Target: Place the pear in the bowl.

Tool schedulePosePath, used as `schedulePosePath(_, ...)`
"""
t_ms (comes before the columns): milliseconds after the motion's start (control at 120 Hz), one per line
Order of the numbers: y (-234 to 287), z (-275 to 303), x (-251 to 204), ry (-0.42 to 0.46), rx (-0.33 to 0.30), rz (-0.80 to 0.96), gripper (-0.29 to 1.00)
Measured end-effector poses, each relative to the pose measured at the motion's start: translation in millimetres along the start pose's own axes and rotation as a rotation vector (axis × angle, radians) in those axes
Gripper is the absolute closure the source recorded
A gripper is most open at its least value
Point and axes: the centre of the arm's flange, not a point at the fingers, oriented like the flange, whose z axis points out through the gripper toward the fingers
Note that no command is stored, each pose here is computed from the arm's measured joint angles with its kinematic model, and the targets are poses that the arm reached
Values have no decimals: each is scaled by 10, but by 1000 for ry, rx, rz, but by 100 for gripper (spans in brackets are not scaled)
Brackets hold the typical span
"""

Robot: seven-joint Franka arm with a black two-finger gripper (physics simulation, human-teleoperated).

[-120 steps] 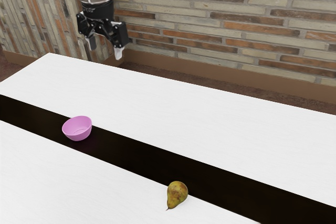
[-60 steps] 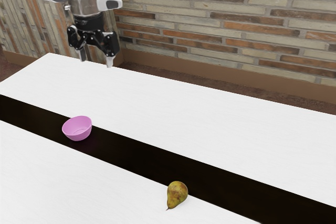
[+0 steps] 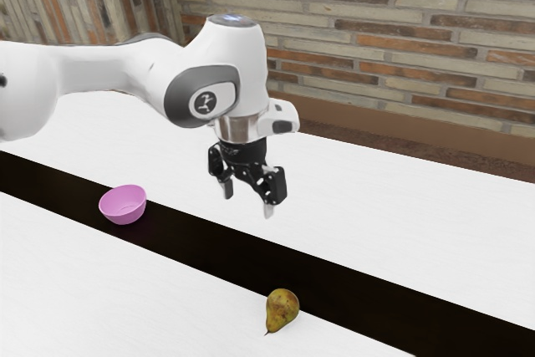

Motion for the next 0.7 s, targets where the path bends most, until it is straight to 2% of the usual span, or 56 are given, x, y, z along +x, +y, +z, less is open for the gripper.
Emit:
schedulePosePath(225, -636, 507, 260, -4, -20, -151, 0)
schedulePosePath(483, -525, 933, 402, -7, -31, -158, 0)
schedulePosePath(700, -163, 1177, 181, -17, -37, -107, 0)
